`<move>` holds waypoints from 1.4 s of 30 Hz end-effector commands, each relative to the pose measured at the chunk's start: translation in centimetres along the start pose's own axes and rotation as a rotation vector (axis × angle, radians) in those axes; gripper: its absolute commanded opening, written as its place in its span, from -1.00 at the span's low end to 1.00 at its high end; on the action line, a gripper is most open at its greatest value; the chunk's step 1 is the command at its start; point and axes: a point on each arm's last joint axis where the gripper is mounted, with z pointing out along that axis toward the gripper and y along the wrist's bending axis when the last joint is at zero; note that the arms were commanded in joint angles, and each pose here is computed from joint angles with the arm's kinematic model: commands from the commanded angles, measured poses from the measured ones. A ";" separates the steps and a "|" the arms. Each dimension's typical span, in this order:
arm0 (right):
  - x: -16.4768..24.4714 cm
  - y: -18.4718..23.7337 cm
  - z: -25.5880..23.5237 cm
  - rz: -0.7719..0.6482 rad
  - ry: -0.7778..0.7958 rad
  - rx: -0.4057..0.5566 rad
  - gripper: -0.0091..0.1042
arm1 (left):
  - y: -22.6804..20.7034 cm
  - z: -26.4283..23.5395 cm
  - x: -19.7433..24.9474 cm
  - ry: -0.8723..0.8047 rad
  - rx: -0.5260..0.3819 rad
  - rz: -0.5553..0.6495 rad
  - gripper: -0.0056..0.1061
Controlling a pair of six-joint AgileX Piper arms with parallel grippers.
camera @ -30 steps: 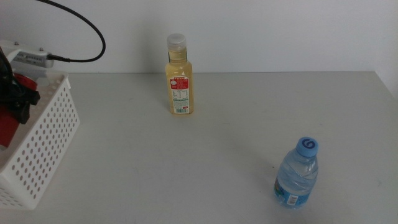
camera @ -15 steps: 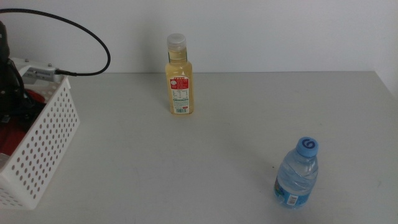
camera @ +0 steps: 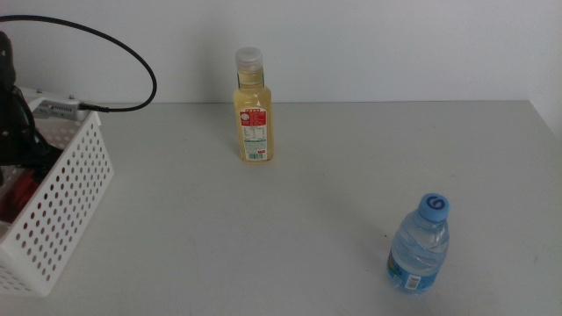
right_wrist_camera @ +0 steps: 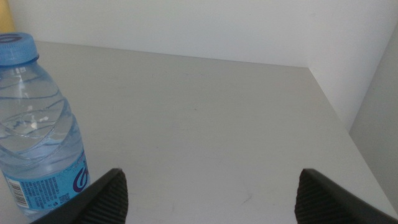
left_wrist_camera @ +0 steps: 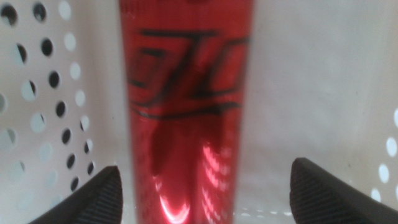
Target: Use arms to grab the bottles and put them into the dustbin to the left of the table.
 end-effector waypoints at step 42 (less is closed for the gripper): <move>-1.1 -0.1 -0.3 -0.008 -0.103 0.015 0.65 | -13.5 -14.9 24.3 -1.498 0.328 0.016 0.73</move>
